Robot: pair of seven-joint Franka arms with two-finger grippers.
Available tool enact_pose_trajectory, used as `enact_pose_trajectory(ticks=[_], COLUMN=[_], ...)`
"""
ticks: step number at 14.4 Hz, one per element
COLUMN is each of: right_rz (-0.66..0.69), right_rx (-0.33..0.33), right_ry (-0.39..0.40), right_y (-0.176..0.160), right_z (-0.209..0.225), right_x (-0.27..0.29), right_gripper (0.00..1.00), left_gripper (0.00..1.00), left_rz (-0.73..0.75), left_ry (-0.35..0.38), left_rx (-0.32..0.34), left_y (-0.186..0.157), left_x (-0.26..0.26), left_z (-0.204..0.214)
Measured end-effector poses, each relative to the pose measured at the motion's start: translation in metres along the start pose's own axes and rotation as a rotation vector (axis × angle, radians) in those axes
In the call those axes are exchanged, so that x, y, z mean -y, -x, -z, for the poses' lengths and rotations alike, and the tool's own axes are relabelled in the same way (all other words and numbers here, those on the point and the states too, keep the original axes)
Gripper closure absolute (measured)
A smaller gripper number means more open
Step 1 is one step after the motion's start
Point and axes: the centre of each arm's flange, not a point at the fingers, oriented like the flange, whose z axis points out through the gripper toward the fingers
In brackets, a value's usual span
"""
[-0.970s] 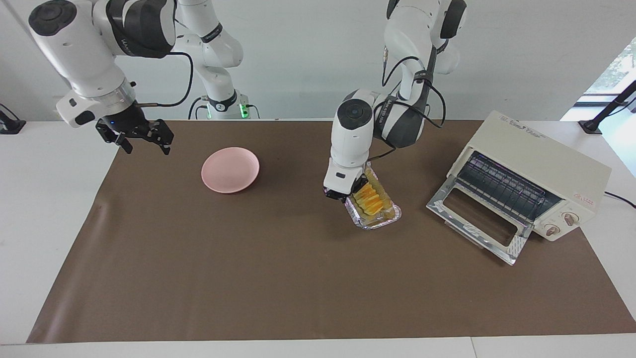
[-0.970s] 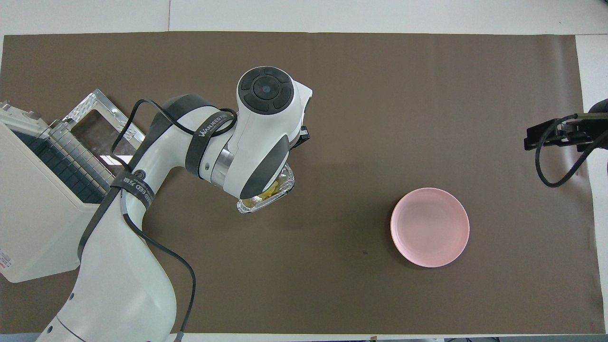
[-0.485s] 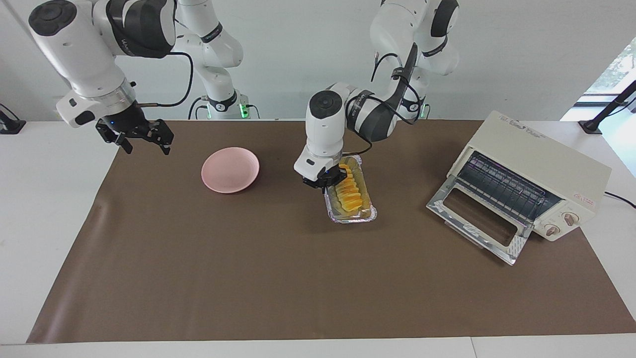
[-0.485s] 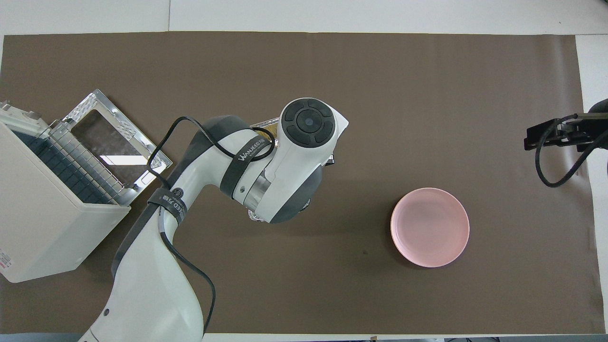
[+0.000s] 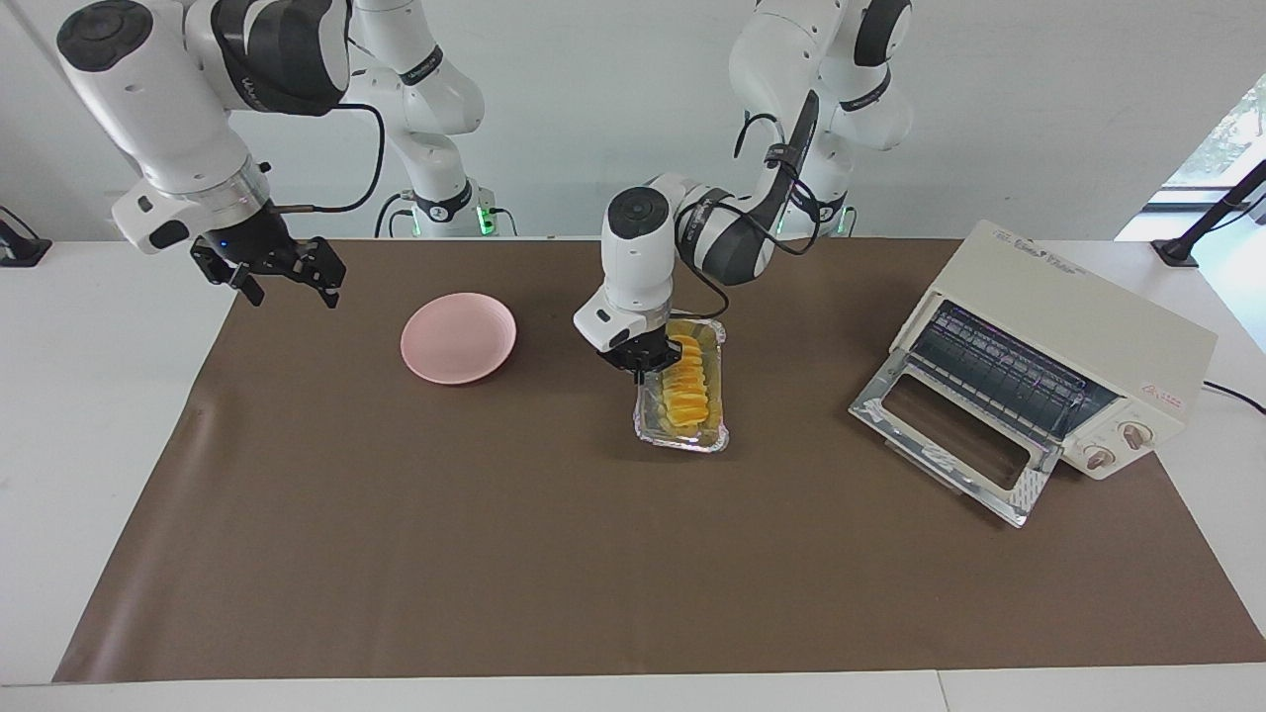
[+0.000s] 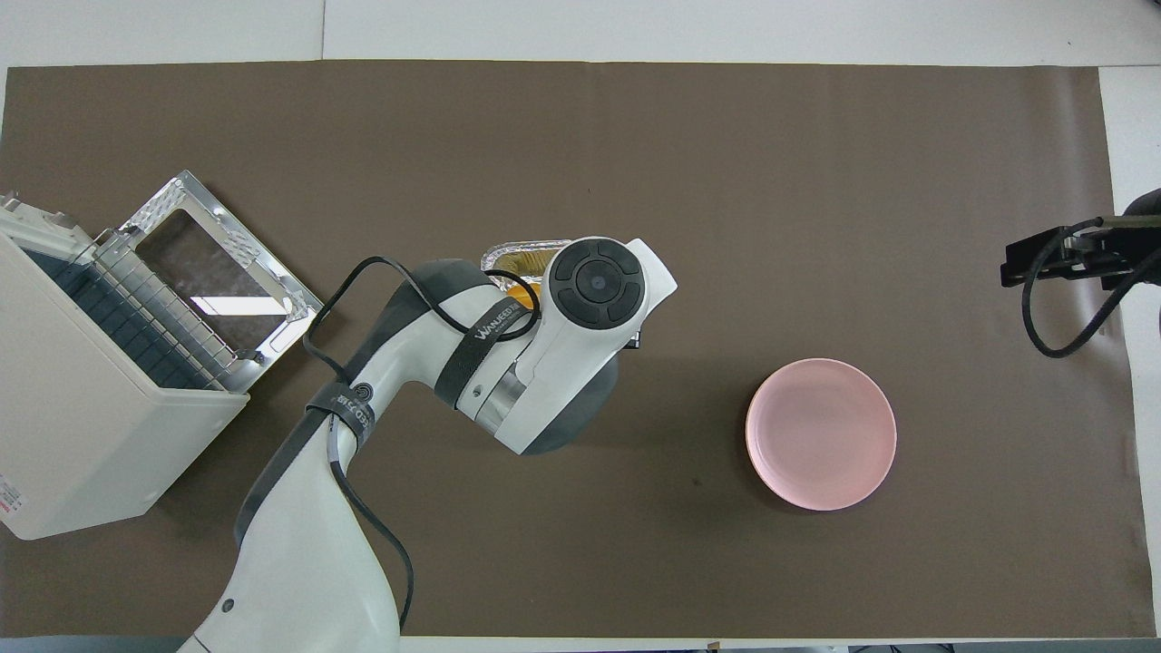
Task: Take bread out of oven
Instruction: 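Carry the foil tray with the left gripper toward the table center, then release the foil tray on the table and retract the left gripper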
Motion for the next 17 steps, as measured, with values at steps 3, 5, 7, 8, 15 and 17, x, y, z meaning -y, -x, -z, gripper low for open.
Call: enact_pose_trajectory(ticks=[3,5,7,8,15,17], right_rz=[0.0,0.0,0.0,0.0,0.0,0.0], right_rx=[0.0,0.0,0.0,0.0,0.0,0.0], right_ry=[0.0,0.0,0.0,0.0,0.0,0.0], right_y=[0.0,0.0,0.0,0.0,0.0,0.0], right_z=[0.0,0.0,0.0,0.0,0.0,0.0], right_x=[0.0,0.0,0.0,0.0,0.0,0.0], right_gripper=[0.0,0.0,0.0,0.0,0.0,0.0], left_gripper=[0.98,0.98,0.98,0.98,0.34,0.07], left_rz=[-0.026,0.006,0.024,0.024,0.034,0.052], left_ry=[-0.011,-0.01,-0.025,-0.032,-0.068,-0.079], left_rx=[0.016,0.003,-0.012,-0.014,-0.087,-0.077], left_y=[0.014,0.017,0.02,0.021,-0.001,-0.02], left_x=[-0.013,-0.018,-0.022,-0.022,0.001,0.034], left_z=[-0.011,-0.012,-0.014,-0.016,0.007,0.04])
